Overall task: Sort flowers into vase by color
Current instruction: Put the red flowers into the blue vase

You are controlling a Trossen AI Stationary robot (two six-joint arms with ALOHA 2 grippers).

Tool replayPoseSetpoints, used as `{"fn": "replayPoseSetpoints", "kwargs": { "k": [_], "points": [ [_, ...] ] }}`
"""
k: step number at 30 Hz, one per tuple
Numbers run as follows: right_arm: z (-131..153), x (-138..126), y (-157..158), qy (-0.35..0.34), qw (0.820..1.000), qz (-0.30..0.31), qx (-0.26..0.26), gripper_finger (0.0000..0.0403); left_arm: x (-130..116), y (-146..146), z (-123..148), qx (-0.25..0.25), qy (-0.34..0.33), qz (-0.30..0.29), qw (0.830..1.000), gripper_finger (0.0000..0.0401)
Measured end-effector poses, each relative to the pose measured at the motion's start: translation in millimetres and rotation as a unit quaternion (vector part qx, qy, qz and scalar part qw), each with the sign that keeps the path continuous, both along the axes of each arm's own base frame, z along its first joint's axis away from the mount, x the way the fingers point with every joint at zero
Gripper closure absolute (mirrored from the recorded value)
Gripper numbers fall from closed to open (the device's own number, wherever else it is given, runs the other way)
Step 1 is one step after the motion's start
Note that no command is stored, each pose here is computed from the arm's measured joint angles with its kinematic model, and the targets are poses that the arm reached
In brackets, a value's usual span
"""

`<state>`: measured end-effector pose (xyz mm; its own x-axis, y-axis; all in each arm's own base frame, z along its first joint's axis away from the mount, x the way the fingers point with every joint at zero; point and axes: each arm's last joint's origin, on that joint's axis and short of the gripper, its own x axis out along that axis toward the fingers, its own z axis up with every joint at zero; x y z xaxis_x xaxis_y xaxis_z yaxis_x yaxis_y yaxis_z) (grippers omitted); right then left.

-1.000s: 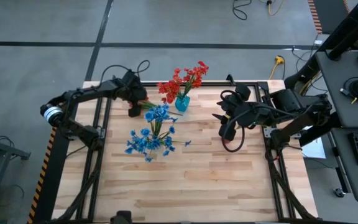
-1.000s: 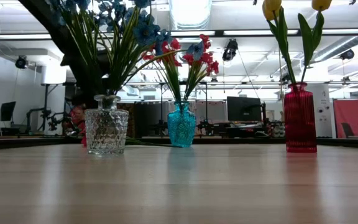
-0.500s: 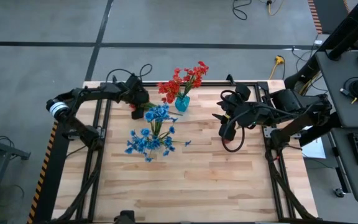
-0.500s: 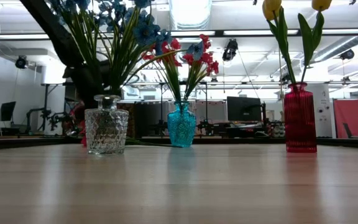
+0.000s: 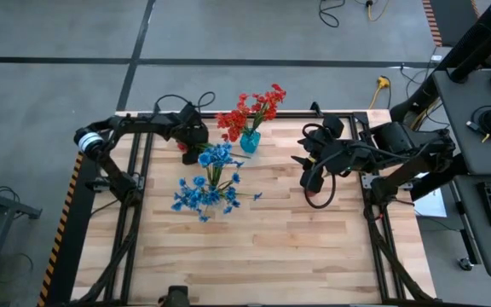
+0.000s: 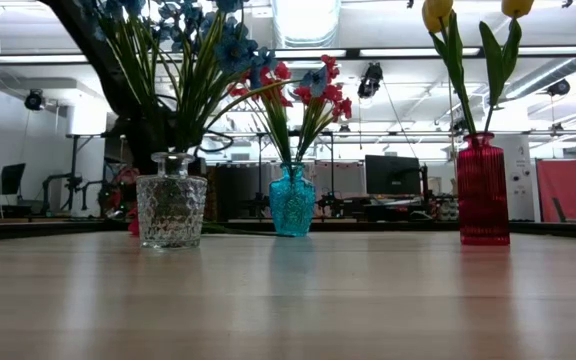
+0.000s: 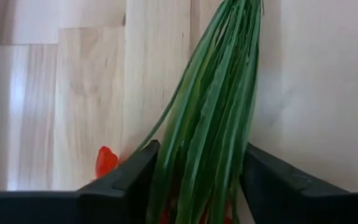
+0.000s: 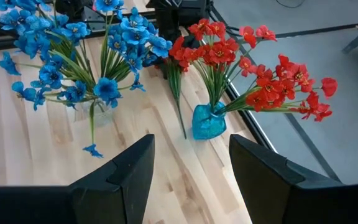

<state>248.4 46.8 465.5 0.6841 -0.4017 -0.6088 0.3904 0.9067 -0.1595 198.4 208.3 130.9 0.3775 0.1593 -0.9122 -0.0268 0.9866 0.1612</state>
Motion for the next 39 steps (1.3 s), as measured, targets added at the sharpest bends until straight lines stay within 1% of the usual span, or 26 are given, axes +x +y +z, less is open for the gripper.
{"fn": "replayPoseSetpoints", "kwargs": {
  "k": [5,8,11,14,17,21,28,36,39],
  "points": [
    [0,0,0,0.0,1.0,0.0,0.0,0.0202,1,3,8,-0.001,0.025,0.007,1.0,0.0266],
    [0,0,0,0.0,1.0,0.0,0.0,0.0202,2,5,14,-0.001,0.041,0.024,0.999,0.0299],
    [0,0,0,0.0,1.0,0.0,0.0,0.0202,2,6,18,-0.008,0.044,0.036,0.998,0.0328],
    [0,0,0,0.001,1.0,0.001,0.0,0.0202,2,6,18,-0.012,0.047,0.035,0.998,0.0354],
    [0,0,0,0.001,1.0,0.001,0.0,0.0202,2,5,18,-0.015,0.05,0.035,0.998,0.0371],
    [0,0,0,0.001,1.0,0.001,0.0,0.0202,-1,3,19,-0.019,0.064,0.037,0.997,0.0383],
    [0,0,0,0.001,1.0,0.001,0.0,0.0202,-3,1,23,-0.015,0.072,0.04,0.996,0.0385],
    [0,0,1,0.003,1.0,0.009,0.009,0.0202,-9,-5,41,-0.003,0.064,0.042,0.997,0.0385],
    [0,0,1,0.003,1.0,0.009,0.009,0.0202,-13,-8,49,0.005,0.071,0.046,0.996,0.0385]
  ]
}}
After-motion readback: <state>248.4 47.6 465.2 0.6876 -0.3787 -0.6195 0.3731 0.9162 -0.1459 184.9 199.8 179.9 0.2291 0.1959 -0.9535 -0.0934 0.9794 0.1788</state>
